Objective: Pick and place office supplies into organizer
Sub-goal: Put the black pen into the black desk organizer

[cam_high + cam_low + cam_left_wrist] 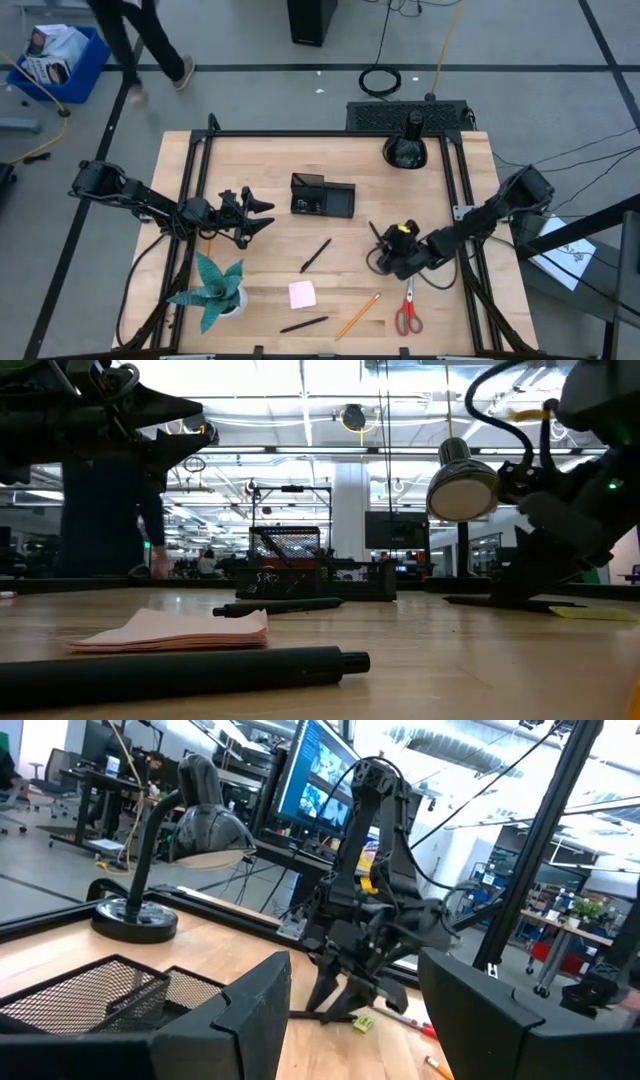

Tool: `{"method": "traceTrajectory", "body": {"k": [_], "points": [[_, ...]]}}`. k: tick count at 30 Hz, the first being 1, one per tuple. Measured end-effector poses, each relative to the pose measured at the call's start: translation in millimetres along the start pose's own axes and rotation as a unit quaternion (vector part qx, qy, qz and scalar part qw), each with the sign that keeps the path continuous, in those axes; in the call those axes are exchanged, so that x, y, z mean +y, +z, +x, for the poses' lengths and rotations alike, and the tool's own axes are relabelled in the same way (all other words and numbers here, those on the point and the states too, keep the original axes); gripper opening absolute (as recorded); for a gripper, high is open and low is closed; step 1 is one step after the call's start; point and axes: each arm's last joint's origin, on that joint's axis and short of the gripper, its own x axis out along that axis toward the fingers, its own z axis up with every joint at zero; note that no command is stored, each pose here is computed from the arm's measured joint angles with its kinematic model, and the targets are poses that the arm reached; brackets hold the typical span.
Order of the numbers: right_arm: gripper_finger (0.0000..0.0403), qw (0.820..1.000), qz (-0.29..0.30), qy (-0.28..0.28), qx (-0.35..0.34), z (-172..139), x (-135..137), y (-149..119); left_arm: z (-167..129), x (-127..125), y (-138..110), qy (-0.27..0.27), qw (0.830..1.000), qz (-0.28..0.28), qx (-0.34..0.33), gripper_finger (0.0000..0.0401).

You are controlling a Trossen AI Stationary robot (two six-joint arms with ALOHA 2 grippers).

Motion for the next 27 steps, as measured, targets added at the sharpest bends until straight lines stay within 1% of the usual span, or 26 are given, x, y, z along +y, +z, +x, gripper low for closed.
{"method": "traceTrajectory", "body": {"k": [5, 9, 11, 14, 19, 23, 27], "points": [[0.0125, 0.999, 0.008, -0.04, 0.015, 5.5, 1.9, -4.7, 0.0, -0.1, 0.2, 0.0, 1.0, 0.0, -0.001, 0.0223], [0.0124, 0.998, 0.001, -0.055, 0.015, 8.9, 0.5, -10.1, 0.0, 0.0, 0.1, 0.0, 1.0, 0.002, 0.0, 0.0223], [0.0118, 0.998, -0.004, -0.056, 0.01, 9.0, 0.8, -11.6, 0.0, 0.0, 0.1, 0.001, 1.0, 0.002, 0.0, 0.0223], [0.009, 0.998, -0.012, -0.056, 0.003, 8.3, 1.3, -12.3, 0.0, 0.1, 0.4, 0.002, 1.0, -0.001, -0.002, 0.0223], [0.0024, 0.998, -0.019, -0.058, 0.002, 8.6, 0.8, -12.1, 0.0, 0.1, 0.4, 0.002, 1.0, -0.002, -0.002, 0.0223], [0.0021, 0.998, -0.028, -0.061, -0.004, 8.6, 0.4, -12.1, 0.0, 0.1, 0.4, 0.002, 1.0, -0.002, -0.003, 0.0223], [0.0032, 0.997, -0.036, -0.067, -0.022, 8.4, 0.2, -10.8, 0.0, 0.4, 0.5, 0.008, 1.0, -0.003, -0.005, 0.0223]]}}
